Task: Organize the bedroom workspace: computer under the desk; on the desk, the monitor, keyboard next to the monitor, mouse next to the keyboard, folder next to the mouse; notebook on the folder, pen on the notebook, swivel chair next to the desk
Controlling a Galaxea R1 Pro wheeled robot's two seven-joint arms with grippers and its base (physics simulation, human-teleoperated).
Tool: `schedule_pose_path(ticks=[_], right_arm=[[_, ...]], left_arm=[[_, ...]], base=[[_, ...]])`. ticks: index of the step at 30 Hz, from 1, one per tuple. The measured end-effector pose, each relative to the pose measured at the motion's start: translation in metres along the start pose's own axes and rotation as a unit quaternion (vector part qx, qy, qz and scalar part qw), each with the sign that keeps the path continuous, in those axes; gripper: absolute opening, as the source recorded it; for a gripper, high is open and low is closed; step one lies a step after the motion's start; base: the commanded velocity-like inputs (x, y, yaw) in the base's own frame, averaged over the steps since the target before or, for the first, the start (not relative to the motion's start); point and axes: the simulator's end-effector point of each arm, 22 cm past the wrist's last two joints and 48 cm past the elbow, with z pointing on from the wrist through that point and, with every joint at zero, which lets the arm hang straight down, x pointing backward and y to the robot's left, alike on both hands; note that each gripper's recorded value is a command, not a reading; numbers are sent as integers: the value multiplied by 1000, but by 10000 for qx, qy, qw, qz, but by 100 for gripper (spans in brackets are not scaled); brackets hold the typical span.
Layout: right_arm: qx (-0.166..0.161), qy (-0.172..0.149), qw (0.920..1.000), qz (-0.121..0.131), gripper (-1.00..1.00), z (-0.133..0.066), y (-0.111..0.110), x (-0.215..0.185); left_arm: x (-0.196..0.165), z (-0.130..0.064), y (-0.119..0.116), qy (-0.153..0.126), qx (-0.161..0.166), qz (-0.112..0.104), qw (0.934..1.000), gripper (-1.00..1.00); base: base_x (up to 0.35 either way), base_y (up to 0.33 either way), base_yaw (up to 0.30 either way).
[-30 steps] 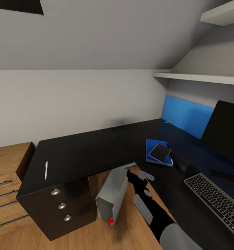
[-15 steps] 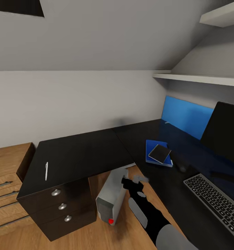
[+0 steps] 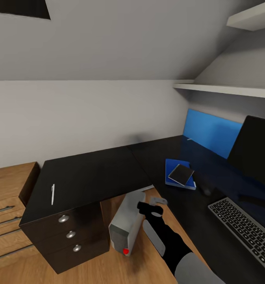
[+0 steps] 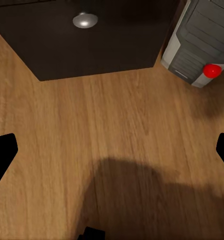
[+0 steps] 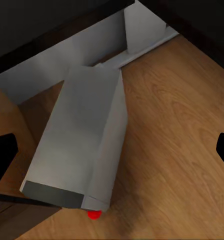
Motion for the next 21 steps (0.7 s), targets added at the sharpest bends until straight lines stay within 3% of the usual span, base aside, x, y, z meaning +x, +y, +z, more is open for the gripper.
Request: schedule_pose_path(ticks=[1,9,11,12,21], right_arm=[[-8,-11,10000,-10,100,0,1,-1],[-467,-156,9953,-839,100,-16,48,15],[-640,-197,9911,-1154,100,-23,64,24],[-802,-236,9859,-1446,100,-30,79,34],[-886,-228,9828,-1607,100,-32,86,42]], left_arm=[[0,0,0,-3,-2,-1,10000,100],[0,0,2,2,-17,-7,10000,100],[0,0,2,9,-19,-6,10000,100],[1,1,3,16,-29,-8,10000,100],[4,1,4,51,-44,-10,10000,100]], base=[[0,0,206],[0,0,253],[0,0,270],[0,0,272],[10,10,272]])
